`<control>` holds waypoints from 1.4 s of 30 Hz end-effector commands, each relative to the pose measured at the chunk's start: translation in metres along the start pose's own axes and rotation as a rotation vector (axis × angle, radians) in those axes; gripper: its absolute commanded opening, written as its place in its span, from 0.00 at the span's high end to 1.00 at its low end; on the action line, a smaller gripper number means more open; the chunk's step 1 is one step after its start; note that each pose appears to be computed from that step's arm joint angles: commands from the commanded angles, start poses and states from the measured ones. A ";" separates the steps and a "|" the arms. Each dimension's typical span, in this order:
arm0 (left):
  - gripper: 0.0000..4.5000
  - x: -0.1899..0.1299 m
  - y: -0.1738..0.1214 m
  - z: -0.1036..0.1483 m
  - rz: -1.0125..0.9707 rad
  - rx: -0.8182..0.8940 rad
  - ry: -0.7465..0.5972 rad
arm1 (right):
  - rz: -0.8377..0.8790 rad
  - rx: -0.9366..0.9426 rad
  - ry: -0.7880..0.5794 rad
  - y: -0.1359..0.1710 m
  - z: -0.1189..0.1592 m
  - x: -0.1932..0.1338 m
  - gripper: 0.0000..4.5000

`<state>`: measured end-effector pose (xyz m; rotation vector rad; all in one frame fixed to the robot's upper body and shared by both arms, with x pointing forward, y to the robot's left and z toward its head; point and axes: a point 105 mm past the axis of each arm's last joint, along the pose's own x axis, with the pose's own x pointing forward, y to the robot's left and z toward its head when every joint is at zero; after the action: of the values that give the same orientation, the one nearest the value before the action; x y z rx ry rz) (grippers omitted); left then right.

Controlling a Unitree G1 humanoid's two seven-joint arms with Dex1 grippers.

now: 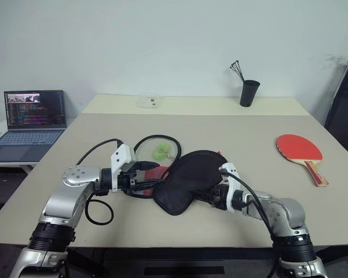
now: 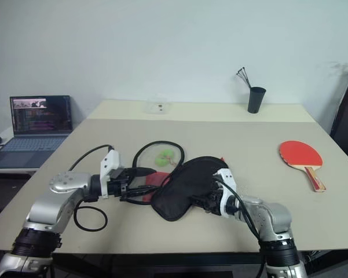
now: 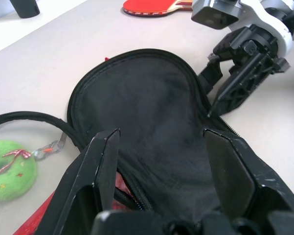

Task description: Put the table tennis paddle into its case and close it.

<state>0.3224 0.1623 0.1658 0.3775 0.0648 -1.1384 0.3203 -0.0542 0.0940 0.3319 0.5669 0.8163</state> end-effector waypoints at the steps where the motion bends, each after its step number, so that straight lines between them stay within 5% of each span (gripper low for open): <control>1: 0.34 -0.001 0.001 0.010 0.008 0.052 -0.017 | 0.018 0.001 -0.015 0.009 0.004 0.007 0.05; 4: 0.34 0.000 0.001 0.010 0.008 0.053 -0.020 | 0.018 0.004 -0.030 0.015 0.007 0.014 0.22; 14: 0.34 0.001 -0.004 0.009 0.009 0.052 -0.028 | -0.023 0.069 -0.011 -0.004 0.014 -0.001 0.99; 42: 0.34 0.026 -0.029 0.012 -0.129 0.084 -0.063 | -0.219 -0.083 0.217 -0.111 0.063 -0.087 0.99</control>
<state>0.3047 0.1275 0.1526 0.3882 0.0341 -1.2748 0.3687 -0.1873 0.1067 0.1467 0.7985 0.6732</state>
